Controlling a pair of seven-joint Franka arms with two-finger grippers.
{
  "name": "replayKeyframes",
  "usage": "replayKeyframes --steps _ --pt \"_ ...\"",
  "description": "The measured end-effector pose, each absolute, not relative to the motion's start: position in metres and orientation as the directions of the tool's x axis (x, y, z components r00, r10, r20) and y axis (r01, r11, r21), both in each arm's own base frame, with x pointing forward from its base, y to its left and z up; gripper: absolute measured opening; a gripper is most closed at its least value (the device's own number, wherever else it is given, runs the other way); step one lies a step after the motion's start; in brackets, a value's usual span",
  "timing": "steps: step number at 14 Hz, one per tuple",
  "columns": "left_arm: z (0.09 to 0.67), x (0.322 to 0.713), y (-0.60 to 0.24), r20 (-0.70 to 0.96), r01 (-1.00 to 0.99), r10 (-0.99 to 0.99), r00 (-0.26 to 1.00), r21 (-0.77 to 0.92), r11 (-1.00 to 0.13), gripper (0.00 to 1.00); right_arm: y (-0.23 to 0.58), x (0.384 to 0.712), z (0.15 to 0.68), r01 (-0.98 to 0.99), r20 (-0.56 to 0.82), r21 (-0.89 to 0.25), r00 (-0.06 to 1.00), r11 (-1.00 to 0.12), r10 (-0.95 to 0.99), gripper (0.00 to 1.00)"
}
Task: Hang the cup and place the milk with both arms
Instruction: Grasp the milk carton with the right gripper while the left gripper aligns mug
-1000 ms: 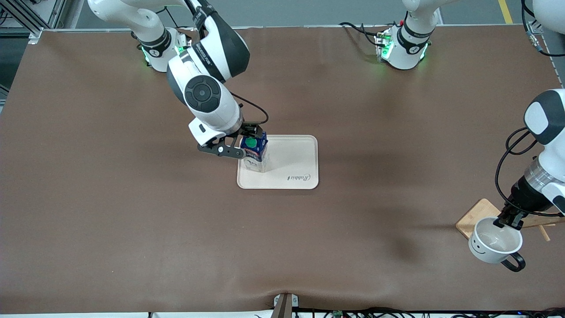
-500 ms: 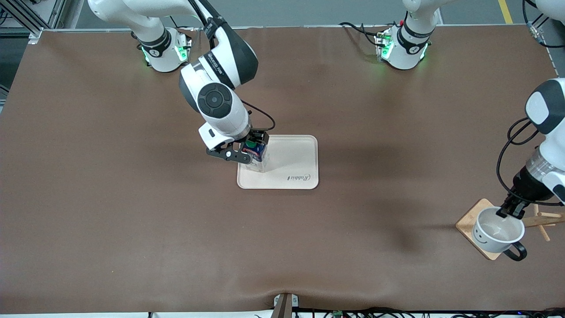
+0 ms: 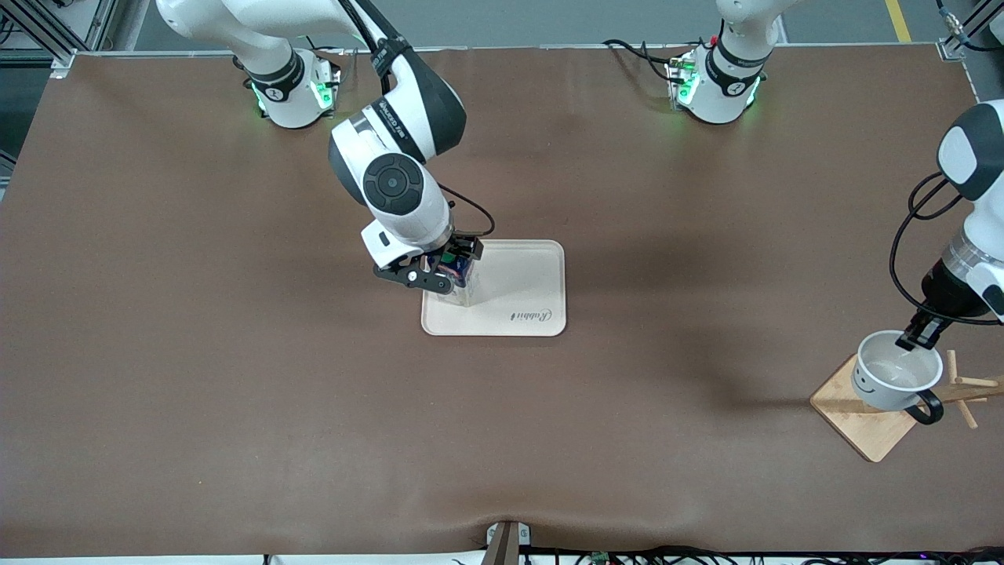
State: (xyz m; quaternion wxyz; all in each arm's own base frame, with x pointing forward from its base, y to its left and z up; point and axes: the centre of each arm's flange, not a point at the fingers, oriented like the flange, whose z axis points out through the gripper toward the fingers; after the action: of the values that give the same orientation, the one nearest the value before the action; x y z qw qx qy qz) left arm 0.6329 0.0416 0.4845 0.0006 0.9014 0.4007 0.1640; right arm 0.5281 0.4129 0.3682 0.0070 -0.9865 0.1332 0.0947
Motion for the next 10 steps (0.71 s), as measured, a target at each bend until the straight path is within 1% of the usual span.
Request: replayKeyframes --steps 3,8,9,10 --pt "0.489 0.624 0.054 0.315 0.711 0.705 0.636 0.119 -0.694 0.07 0.419 0.527 0.362 -0.26 -0.183 0.009 0.949 -0.966 -0.257 1.0" --pt "0.494 0.621 0.061 0.325 0.709 0.702 0.634 0.119 -0.695 0.07 0.424 0.526 0.355 -0.258 -0.174 0.003 0.951 -0.966 -0.255 1.0" --pt "0.494 0.621 0.061 0.326 0.706 0.699 0.637 0.118 -0.698 0.07 0.423 0.527 0.354 -0.26 -0.174 0.005 0.951 -0.966 -0.257 0.94" --pt "0.494 0.621 0.062 0.326 0.705 0.697 0.638 0.116 -0.7 0.07 0.423 0.527 0.354 -0.261 -0.174 0.006 0.95 -0.965 -0.258 0.94"
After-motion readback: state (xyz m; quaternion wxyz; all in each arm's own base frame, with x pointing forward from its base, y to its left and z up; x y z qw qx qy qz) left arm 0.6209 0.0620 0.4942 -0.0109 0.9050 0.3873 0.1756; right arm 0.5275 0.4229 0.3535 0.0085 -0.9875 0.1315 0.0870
